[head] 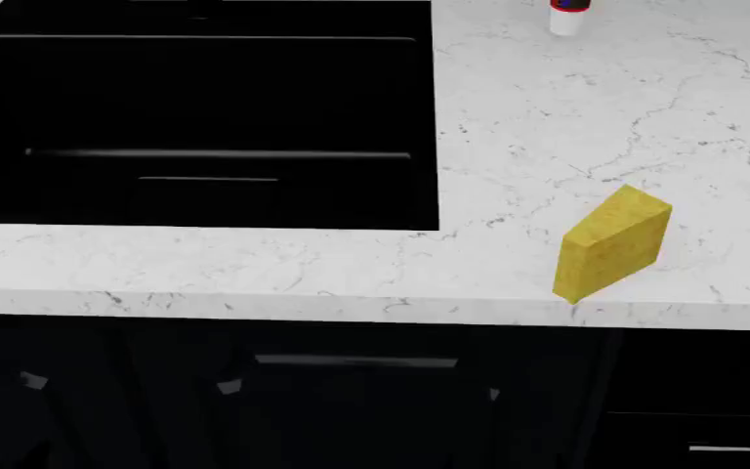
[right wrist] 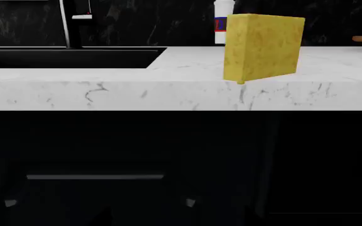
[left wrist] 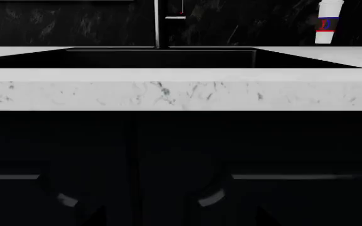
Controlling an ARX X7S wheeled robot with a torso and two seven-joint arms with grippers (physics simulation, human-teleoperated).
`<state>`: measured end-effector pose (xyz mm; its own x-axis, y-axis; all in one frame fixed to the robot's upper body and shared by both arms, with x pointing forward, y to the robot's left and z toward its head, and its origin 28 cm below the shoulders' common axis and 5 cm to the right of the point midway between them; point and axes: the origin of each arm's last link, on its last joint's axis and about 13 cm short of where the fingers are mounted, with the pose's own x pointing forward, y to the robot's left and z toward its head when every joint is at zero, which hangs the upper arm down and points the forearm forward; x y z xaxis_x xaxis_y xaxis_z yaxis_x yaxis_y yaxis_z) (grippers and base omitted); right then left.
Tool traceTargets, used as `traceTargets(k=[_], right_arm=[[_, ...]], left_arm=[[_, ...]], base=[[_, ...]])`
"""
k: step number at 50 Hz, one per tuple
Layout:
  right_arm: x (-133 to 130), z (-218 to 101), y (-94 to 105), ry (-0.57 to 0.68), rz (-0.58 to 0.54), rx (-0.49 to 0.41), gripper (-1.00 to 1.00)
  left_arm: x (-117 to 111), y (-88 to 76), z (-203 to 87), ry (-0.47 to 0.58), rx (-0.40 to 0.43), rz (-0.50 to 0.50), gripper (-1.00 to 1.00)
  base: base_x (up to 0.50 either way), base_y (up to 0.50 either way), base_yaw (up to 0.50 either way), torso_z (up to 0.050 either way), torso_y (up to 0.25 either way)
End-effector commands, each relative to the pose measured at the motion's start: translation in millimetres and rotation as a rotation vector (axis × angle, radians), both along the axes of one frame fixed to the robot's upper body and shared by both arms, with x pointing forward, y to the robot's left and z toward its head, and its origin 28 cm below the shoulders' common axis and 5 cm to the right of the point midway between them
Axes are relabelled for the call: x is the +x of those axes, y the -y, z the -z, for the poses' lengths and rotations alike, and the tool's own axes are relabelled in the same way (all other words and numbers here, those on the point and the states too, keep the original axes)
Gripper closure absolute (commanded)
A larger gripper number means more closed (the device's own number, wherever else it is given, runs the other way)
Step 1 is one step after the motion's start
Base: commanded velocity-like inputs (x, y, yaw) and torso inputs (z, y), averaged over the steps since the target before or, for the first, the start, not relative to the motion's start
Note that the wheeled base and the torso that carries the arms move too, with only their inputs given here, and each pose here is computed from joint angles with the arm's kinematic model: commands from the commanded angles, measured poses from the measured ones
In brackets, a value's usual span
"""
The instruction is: Pick up the wedge of cheese and place it on the slice of bread to prepare a simple cheese on bread dish.
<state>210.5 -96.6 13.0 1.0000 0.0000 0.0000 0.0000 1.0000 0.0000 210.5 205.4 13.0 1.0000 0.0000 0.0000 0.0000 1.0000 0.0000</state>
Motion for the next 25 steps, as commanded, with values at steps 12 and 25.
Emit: traceTargets(k=[12, 25], right_arm=[[-0.6, -3.8, 1.8, 0.007, 0.018, 0.020, -1.00], [-2.4, -8.6, 0.4, 0.007, 0.016, -0.044, -1.00]], left_arm=[[-5.0, 1.8, -1.1, 0.027, 0.016, 0.025, -1.00], [-1.7, -1.0, -7.2, -0.007, -0.006, 0.036, -1.00]], base=[[0.00, 0.00, 0.00, 0.021, 0.000], [0.00, 0.00, 0.00, 0.023, 0.018]])
